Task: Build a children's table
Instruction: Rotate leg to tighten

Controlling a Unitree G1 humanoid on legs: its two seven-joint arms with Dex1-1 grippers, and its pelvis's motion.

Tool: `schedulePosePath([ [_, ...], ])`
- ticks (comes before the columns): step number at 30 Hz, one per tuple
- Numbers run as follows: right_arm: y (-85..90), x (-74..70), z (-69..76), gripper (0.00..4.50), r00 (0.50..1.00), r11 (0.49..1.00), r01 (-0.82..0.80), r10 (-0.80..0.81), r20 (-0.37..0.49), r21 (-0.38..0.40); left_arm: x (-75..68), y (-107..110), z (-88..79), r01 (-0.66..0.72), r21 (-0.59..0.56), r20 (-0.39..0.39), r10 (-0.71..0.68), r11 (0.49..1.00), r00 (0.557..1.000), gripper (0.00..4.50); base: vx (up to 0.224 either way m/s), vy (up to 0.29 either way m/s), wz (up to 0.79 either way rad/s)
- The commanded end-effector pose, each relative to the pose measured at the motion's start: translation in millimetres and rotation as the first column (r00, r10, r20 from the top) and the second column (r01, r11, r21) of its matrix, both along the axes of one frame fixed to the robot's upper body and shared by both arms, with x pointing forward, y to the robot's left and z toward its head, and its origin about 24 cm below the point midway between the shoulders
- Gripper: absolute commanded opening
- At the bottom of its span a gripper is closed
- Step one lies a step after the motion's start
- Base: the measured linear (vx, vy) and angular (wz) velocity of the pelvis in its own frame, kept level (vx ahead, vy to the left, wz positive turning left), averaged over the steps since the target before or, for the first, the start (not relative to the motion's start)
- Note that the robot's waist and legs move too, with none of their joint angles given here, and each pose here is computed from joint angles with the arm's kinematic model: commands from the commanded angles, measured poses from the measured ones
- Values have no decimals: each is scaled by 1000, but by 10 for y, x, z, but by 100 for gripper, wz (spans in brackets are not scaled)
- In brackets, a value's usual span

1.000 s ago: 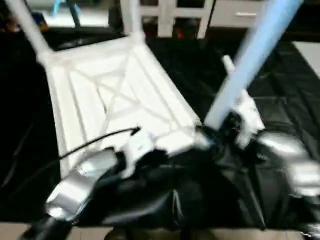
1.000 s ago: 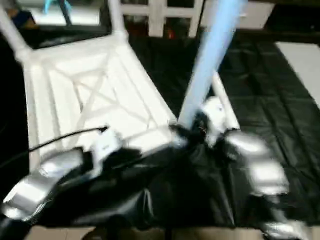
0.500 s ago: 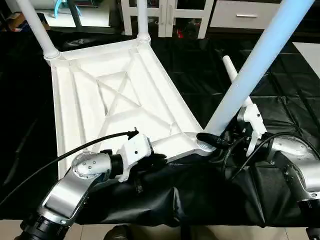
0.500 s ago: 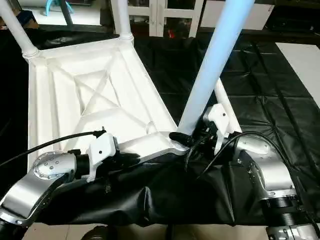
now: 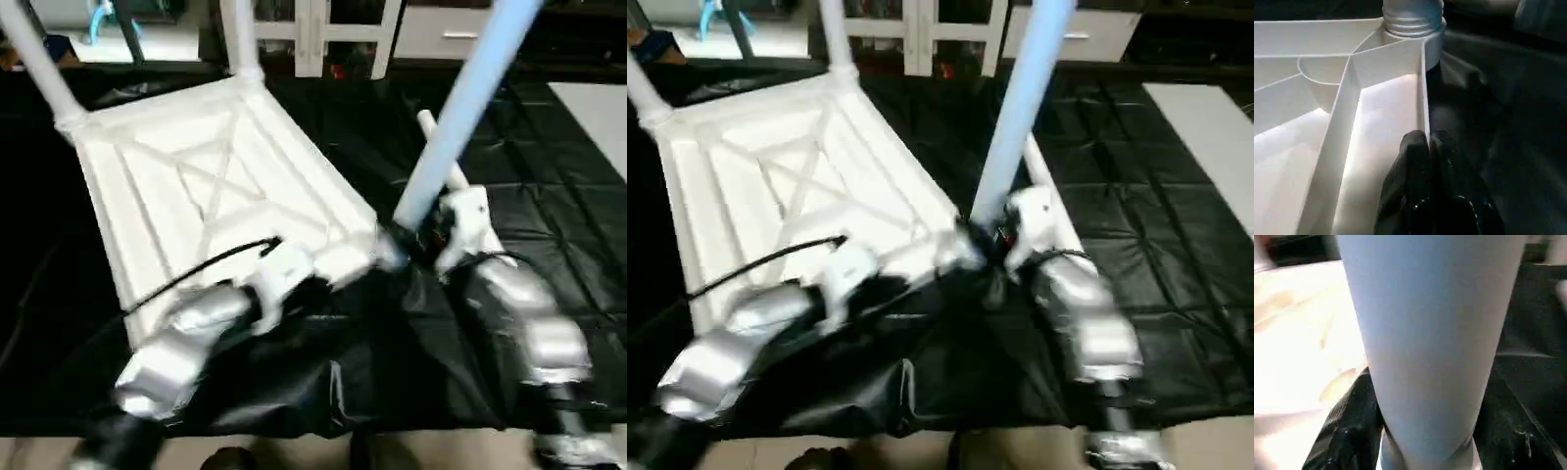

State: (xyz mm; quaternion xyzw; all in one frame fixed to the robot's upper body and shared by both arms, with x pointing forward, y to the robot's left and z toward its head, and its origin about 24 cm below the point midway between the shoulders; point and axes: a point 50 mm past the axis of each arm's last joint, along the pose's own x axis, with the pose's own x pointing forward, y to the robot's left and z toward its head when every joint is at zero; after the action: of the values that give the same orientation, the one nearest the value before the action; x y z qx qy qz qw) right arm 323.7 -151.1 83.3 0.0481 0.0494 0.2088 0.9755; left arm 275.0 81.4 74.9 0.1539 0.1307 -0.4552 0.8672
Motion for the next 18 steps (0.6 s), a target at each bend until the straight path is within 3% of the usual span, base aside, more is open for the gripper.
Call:
schedulePosePath([
  [1, -107, -11, -416, 198, 942, 962, 272, -261, -209, 25, -85, -259, -256, -15, 20, -116, 17, 1000, 993, 0, 0, 0, 0],
  [3, 314, 13, -536, 198, 938, 967, 248, -225, -264, 58, -97, -645, -203, 33, -32, -111, -36, 999, 993, 0, 0, 0, 0],
  [7, 471, 36, -460, 198, 973, 992, 120, -113, -201, 25, -117, -662, -191, 71, -22, -101, -73, 997, 992, 0, 0, 0, 0],
  [8, 421, 36, -368, 198, 991, 1000, 14, -16, -135, -16, -103, -531, -211, 73, 2, -99, -72, 997, 992, 0, 0, 0, 0],
  [9, 309, 42, -270, 233, 997, 997, -43, 38, -71, -57, -80, -378, -234, 67, 39, -89, -64, 997, 994, 0, 0, 0, 0],
  [10, 309, 42, -269, 253, 997, 997, -43, 39, -71, -57, -80, -376, -234, 67, 40, -89, -64, 997, 994, 0, 0, 0, 0],
  [13, -8, 27, -23, 274, 986, 979, -159, 164, 29, -131, -64, -6, -261, 78, 135, -70, -69, 988, 995, 0, 0, 0, 0],
  [16, -260, -62, 213, 299, 947, 935, -300, 316, 63, -187, -65, 293, -225, 77, 200, -67, -65, 977, 996, 0, 0, 0, 0],
  [18, -356, -123, 292, 317, 924, 911, -361, 379, 59, -200, -81, 401, -213, 88, 228, -73, -73, 970, 995, 0, 26, -14, 2],
])
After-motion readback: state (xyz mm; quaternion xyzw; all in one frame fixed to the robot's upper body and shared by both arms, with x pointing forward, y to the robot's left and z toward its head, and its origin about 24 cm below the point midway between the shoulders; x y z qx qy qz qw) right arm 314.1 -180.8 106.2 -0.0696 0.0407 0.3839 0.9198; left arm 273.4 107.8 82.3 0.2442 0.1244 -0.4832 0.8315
